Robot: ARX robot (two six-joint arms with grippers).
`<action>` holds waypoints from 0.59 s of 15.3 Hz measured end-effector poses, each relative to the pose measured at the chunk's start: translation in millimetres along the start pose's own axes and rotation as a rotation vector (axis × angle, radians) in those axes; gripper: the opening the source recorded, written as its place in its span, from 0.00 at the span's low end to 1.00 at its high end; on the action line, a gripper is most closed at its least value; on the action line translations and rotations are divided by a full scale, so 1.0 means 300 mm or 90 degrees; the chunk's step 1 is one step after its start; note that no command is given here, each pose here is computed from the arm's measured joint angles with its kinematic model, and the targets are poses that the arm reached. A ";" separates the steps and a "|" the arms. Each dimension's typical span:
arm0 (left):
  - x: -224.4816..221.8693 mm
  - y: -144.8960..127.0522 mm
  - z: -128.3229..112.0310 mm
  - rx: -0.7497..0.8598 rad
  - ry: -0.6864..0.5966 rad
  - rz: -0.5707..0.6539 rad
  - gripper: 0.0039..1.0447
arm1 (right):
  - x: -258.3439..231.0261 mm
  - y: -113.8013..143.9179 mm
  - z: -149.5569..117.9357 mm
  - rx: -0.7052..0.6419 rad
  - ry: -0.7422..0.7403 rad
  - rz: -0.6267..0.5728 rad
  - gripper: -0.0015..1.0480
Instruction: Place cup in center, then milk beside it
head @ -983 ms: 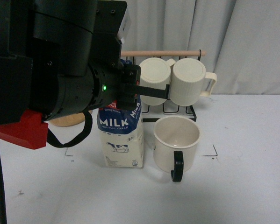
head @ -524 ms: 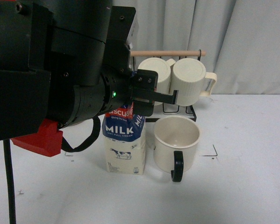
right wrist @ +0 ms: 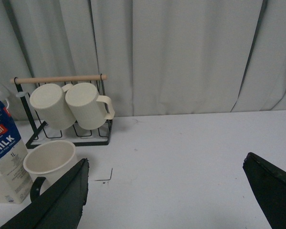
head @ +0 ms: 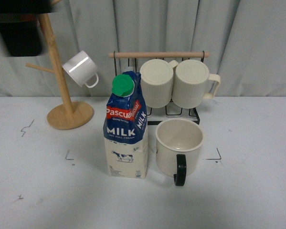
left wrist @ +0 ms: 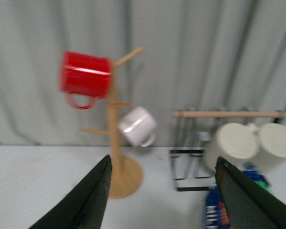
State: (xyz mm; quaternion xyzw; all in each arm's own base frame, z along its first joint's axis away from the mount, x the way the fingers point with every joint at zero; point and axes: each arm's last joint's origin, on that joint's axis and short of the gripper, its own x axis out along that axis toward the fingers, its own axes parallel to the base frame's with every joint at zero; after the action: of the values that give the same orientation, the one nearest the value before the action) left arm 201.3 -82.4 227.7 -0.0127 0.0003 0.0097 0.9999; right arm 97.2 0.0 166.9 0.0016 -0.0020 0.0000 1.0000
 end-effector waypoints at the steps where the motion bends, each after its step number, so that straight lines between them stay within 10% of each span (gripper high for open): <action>1: -0.028 0.043 -0.020 0.001 -0.002 0.007 0.50 | 0.000 0.000 0.000 0.000 0.000 0.000 0.94; 5: -0.121 0.160 -0.098 0.005 0.002 -0.010 0.01 | 0.000 0.000 0.000 0.000 0.000 0.000 0.94; 9: -0.185 0.223 -0.142 0.007 0.005 -0.011 0.01 | 0.000 0.000 0.000 0.000 0.000 0.000 0.94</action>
State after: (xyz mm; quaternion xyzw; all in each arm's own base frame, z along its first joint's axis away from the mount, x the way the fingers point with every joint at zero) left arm 144.6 -17.8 183.4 -0.0073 0.0040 0.0008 1.0000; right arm 97.2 0.0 166.9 0.0016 -0.0020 0.0000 1.0000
